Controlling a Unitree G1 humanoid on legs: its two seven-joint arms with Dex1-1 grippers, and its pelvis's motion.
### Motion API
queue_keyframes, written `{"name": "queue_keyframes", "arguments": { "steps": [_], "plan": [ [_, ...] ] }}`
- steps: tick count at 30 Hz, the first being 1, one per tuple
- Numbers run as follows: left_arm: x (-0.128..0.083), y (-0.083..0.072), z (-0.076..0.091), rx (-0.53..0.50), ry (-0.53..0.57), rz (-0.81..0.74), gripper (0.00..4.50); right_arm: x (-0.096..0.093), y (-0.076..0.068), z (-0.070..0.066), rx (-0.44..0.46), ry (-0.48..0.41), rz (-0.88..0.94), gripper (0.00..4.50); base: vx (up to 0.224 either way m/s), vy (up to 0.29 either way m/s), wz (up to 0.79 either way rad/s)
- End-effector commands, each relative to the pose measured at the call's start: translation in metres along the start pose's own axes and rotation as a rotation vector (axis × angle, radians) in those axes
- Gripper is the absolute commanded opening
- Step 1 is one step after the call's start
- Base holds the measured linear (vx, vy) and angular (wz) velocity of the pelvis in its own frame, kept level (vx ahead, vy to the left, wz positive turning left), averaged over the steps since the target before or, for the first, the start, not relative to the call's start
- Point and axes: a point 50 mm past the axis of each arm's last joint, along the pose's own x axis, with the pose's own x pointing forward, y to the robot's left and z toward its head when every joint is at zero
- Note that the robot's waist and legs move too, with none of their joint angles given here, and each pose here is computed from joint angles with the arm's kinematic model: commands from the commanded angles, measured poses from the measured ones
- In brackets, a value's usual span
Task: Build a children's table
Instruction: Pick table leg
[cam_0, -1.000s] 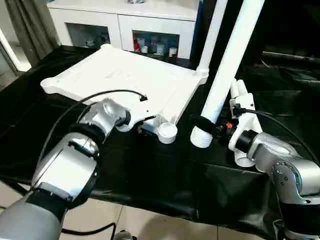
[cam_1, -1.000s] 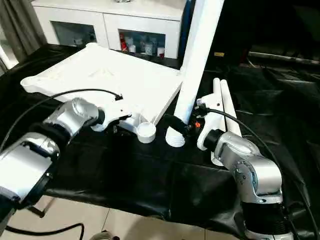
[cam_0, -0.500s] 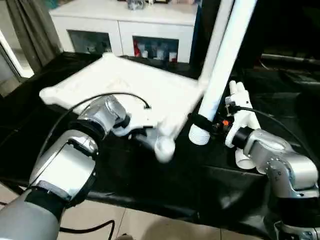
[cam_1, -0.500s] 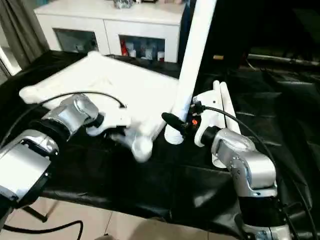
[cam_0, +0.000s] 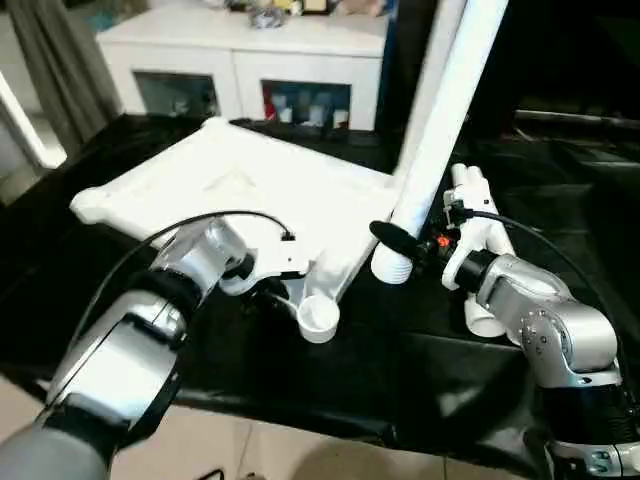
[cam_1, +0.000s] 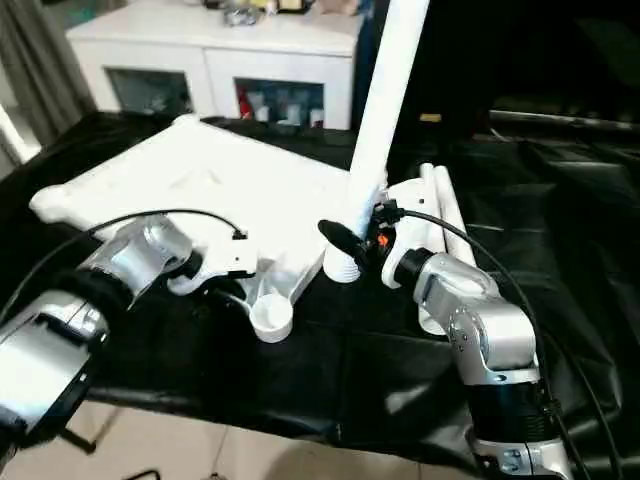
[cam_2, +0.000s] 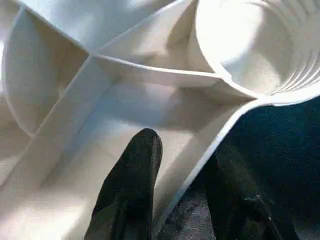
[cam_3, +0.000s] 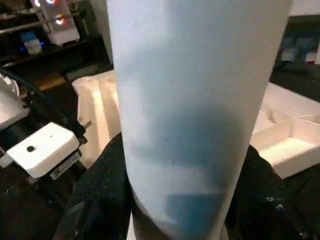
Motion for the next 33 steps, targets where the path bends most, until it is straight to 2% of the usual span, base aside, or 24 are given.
{"name": "queue_keyframes", "arguments": {
  "steps": [1,3,8,10,12,13,14,15,17,18,22,23,26,29,33],
  "plan": [
    [0.016,-0.011,-0.025,-0.282,-0.082,-0.004,1.17,0.0,-0.001,0.002,-0.005,-0.019,-0.012,1.92,0.0,0.0,0.0],
    [0.016,-0.013,-0.018,-0.383,-0.175,-0.013,1.16,-0.001,-0.002,0.001,-0.003,-0.017,-0.014,1.92,0.0,0.0,0.0],
    [0.017,-0.017,-0.001,-0.546,-0.312,0.002,0.97,0.0,-0.003,-0.001,0.004,-0.007,-0.018,1.92,0.0,0.0,0.0],
    [0.017,-0.017,0.001,-0.55,-0.325,0.006,0.82,0.0,-0.003,-0.001,0.004,-0.006,-0.019,1.92,0.0,0.0,0.0],
    [0.016,-0.016,0.016,-0.539,-0.44,0.074,0.71,0.002,-0.003,-0.002,0.004,-0.002,-0.02,1.92,0.0,0.0,0.0],
    [0.017,-0.017,0.017,-0.436,-0.454,0.13,0.71,0.002,-0.004,-0.002,0.002,0.002,-0.024,1.92,0.0,0.0,0.0],
    [0.017,-0.017,0.017,-0.423,-0.456,0.136,0.56,0.002,-0.004,-0.002,0.002,0.003,-0.024,1.92,0.0,0.0,0.0],
    [0.018,-0.019,0.016,-0.336,-0.439,0.177,0.56,0.003,-0.004,-0.003,0.001,0.007,-0.029,1.92,0.0,0.0,0.0],
    [0.018,-0.021,0.015,-0.29,-0.432,0.193,0.39,0.003,-0.005,-0.003,-0.001,0.009,-0.032,1.92,0.0,0.0,0.0],
    [0.017,-0.024,0.016,-0.227,-0.415,0.215,0.3,0.003,-0.006,-0.003,-0.006,0.011,-0.037,1.92,0.0,0.0,0.0],
    [0.015,-0.025,0.019,-0.204,-0.428,0.254,0.06,0.003,-0.006,-0.003,-0.006,0.012,-0.038,1.92,0.0,0.0,0.0],
    [0.013,-0.025,0.021,-0.188,-0.436,0.28,0.66,0.004,-0.006,-0.003,-0.007,0.012,-0.036,1.92,0.0,0.0,0.0],
    [0.01,-0.026,0.018,-0.203,-0.431,0.271,0.68,0.005,-0.006,-0.003,-0.011,0.014,-0.033,1.91,0.0,0.0,0.0],
    [0.006,-0.023,0.015,-0.221,-0.435,0.318,1.12,0.006,-0.006,-0.004,-0.012,0.015,-0.03,1.91,0.0,0.0,0.0],
    [-0.001,-0.021,0.004,-0.274,-0.416,0.305,1.17,0.008,-0.005,-0.004,-0.014,0.016,-0.022,1.91,0.0,0.0,0.0]
  ]
}}
